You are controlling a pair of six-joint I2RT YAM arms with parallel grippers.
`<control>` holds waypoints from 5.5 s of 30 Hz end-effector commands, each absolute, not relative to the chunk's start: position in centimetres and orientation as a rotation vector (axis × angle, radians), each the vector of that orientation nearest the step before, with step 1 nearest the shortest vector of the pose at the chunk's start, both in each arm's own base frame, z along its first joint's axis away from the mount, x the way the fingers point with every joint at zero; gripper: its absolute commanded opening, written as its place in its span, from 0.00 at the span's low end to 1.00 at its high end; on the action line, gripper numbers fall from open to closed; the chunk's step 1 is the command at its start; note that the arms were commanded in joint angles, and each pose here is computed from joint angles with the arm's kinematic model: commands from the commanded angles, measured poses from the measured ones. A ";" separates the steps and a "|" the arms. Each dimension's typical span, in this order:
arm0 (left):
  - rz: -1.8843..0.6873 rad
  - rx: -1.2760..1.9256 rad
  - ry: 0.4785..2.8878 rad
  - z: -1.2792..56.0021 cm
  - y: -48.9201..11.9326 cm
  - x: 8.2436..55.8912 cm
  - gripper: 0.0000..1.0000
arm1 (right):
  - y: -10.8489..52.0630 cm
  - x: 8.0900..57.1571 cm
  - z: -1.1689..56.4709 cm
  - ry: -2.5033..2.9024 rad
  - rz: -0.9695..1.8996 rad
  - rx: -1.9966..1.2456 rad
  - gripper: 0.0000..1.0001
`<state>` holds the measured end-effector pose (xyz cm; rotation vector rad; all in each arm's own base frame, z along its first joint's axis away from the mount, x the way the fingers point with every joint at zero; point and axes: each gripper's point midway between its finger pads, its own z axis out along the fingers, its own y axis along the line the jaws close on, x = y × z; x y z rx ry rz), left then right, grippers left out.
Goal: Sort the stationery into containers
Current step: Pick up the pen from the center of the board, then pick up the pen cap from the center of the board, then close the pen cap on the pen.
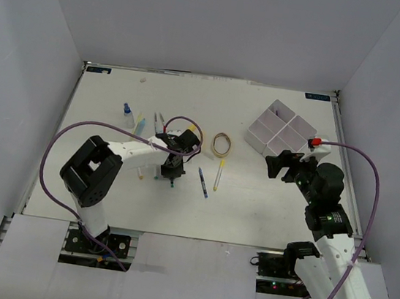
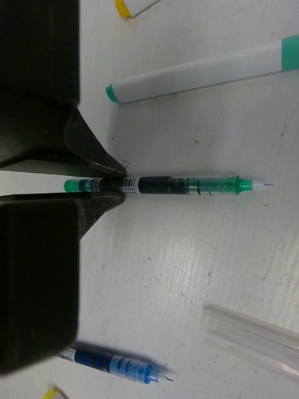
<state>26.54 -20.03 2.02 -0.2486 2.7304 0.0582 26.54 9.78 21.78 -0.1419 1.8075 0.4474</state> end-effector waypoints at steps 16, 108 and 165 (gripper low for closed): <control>-0.224 0.210 2.132 18.1 -20.8 31.2 0.11 | 14.5 28.0 21.9 1.991 0.485 -0.270 0.95; -0.420 0.339 1.738 26.0 -17.8 28.9 0.15 | 32.8 34.6 21.2 1.980 0.332 -1.188 0.12; -0.928 0.575 1.497 29.8 -25.8 26.8 0.11 | 33.2 29.5 42.3 1.377 1.026 -0.287 0.08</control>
